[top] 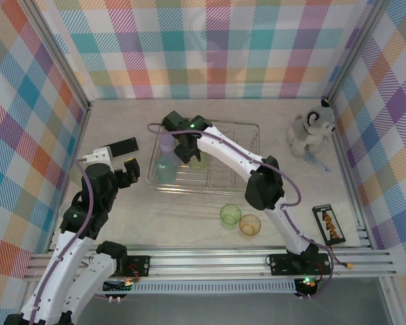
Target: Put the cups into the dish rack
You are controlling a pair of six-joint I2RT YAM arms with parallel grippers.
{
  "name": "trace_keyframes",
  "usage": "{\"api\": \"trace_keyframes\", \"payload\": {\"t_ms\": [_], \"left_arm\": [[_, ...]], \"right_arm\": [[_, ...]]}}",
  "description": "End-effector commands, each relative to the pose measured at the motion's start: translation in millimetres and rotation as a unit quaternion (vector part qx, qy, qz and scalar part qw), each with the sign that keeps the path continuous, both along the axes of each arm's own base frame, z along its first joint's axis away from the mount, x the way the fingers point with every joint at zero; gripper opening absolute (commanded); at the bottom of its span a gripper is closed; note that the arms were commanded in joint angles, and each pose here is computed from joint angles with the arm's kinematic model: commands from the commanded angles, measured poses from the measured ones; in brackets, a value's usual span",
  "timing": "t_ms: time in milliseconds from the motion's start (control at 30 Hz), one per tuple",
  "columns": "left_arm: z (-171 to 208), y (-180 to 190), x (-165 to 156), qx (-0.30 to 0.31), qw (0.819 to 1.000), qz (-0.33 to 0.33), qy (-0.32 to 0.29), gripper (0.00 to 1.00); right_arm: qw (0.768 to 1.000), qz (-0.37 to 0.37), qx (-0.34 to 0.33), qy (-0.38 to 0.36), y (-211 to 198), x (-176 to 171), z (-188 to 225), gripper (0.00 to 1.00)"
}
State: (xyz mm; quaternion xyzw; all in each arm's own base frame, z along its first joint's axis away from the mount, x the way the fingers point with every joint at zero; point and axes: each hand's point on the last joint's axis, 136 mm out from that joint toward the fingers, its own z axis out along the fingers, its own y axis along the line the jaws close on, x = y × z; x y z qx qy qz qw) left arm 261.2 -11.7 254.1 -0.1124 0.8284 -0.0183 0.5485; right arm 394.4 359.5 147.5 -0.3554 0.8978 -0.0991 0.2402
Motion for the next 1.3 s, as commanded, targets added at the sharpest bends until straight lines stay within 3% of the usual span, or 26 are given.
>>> {"api": "trace_keyframes", "payload": {"t_ms": [0, 333, 967, 1133, 1267], "left_arm": [[13.1, -1.3, 2.3, -0.015, 1.000, -0.001, -0.017, 1.00], [12.4, -2.5, 3.8, -0.019, 1.000, -0.001, -0.011, 1.00], [-9.0, -2.2, 10.5, -0.042, 0.997, 0.027, 0.054, 1.00], [-22.6, 17.3, 12.4, -0.004, 0.988, 0.078, 0.133, 1.00], [-37.9, 26.1, 18.9, 0.005, 0.973, 0.096, 0.208, 1.00]], "right_arm": [[1.000, 0.005, 0.018, -0.004, 7.0, 4.9, 4.8, 0.87], [0.999, -0.002, 0.030, -0.023, 5.6, 7.4, 21.3, 0.99], [0.981, 0.008, 0.190, -0.041, 7.0, -27.0, 128.2, 1.00], [0.974, 0.001, 0.214, -0.069, -22.3, -40.5, 150.4, 1.00], [0.962, -0.031, 0.255, -0.088, -74.3, -55.3, 160.5, 1.00]]}}
